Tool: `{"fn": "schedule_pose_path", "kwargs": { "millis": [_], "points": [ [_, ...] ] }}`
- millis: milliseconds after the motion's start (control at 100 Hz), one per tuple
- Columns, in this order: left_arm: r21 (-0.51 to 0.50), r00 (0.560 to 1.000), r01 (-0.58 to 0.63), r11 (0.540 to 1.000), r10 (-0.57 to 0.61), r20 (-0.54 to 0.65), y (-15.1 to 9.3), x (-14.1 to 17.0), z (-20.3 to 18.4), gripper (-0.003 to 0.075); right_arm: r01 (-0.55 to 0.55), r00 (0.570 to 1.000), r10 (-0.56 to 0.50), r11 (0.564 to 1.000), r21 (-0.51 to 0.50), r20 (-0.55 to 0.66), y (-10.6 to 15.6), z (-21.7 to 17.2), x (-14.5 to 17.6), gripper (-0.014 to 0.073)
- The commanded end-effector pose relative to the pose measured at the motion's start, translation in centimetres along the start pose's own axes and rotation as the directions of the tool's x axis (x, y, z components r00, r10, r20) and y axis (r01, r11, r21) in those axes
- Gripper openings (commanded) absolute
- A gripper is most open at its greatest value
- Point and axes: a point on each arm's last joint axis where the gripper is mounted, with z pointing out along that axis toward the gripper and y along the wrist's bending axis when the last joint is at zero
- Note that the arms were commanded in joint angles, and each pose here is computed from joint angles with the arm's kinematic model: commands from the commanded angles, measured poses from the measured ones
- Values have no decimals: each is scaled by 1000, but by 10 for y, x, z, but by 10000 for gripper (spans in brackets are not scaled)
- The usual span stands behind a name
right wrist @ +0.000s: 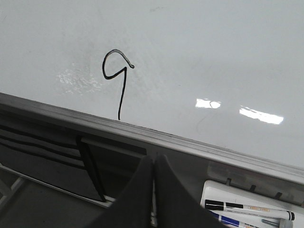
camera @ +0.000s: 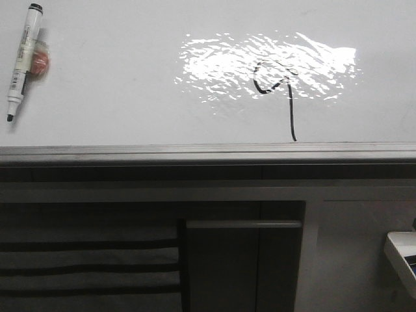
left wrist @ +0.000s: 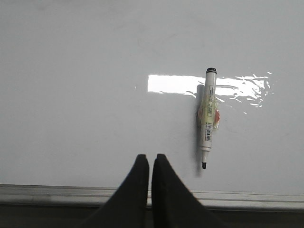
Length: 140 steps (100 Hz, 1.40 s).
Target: Write number 9 on whiteboard
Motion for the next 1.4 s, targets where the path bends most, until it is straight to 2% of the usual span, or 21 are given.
{"fn": "schedule_pose_path", "kwargs": {
  "millis": [0, 280, 410, 540, 640, 800, 840, 880, 960, 1390],
  "points": [
    [20, 997, 17, 1000, -19, 69, -1, 2, -2, -20, 8, 995, -9, 1000, 10, 97, -1, -3, -14, -72],
    [20, 997, 17, 1000, -19, 69, -1, 2, -2, -20, 8, 995, -9, 1000, 10, 95, -1, -3, -14, -72],
    [20, 997, 17, 1000, -19, 68, 0, 2, -2, -20, 37, 974, -52, 997, 70, 222, -5, -9, -2, -72],
    [20, 997, 17, 1000, -19, 68, 0, 2, -2, -20, -27, 927, -25, 991, 134, 373, -10, -2, 28, -72],
    [20, 997, 17, 1000, -19, 68, 0, 2, -2, -20, -138, 873, 48, 979, 152, 486, -14, 2, 56, -72],
    [20, 997, 17, 1000, -19, 68, 0, 2, -2, -20, -173, 845, 51, 968, 183, 533, -18, 12, 95, -72],
    [20, 997, 17, 1000, -19, 68, 0, 2, -2, -20, -170, 848, 46, 967, 188, 528, -18, 14, 101, -72],
    [20, 997, 17, 1000, -19, 68, 0, 2, -2, -20, -149, 873, 36, 969, 196, 486, -17, 15, 104, -72],
    [20, 997, 17, 1000, -19, 68, 0, 2, -2, -20, -142, 883, 33, 970, 199, 469, -17, 16, 106, -72],
    [20, 997, 17, 1000, -19, 68, 0, 2, -2, -20, -140, 883, 31, 970, 200, 468, -17, 16, 106, -72]
  ]
}}
